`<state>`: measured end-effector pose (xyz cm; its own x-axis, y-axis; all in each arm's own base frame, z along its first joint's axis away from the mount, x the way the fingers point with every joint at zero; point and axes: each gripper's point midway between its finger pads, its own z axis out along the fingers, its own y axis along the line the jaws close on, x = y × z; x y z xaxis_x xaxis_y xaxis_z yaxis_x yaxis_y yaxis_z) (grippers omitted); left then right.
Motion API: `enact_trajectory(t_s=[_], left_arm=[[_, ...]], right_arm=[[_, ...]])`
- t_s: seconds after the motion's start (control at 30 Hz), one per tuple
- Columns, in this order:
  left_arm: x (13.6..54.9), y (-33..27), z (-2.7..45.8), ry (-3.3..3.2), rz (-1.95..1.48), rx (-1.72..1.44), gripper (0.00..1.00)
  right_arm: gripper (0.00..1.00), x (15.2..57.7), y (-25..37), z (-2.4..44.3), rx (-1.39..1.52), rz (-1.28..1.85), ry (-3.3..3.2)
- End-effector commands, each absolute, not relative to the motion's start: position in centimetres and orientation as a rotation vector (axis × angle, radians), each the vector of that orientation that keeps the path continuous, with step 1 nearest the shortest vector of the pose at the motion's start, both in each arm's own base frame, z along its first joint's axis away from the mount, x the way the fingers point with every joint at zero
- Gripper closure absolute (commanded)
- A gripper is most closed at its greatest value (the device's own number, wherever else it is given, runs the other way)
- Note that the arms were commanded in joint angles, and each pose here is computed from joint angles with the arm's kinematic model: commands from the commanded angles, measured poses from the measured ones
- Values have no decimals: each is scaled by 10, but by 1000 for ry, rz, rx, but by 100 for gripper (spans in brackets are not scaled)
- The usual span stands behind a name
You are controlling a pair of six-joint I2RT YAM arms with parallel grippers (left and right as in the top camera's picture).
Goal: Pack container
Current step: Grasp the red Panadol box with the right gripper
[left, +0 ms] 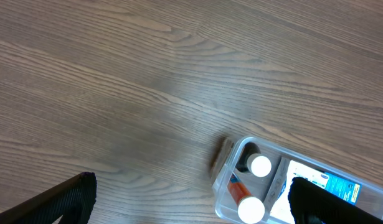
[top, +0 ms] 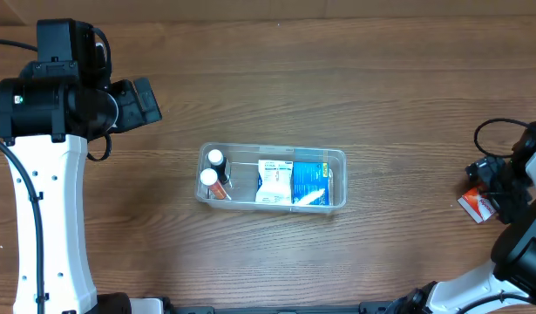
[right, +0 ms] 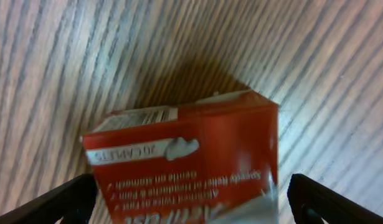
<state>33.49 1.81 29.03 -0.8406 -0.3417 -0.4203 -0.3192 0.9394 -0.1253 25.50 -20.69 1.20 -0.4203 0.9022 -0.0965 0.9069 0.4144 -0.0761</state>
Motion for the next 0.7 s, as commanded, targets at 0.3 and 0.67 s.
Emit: enact_trajectory(t_s=[0.3,0.67], left_arm=[[337,17,293,2643,-74,-448,0],[336,17,293,2645,-73,-448,0]], right_arm=[[17,259,-197,2,1660,-85,2611],[24,297,-185,69,1549,56,2577]])
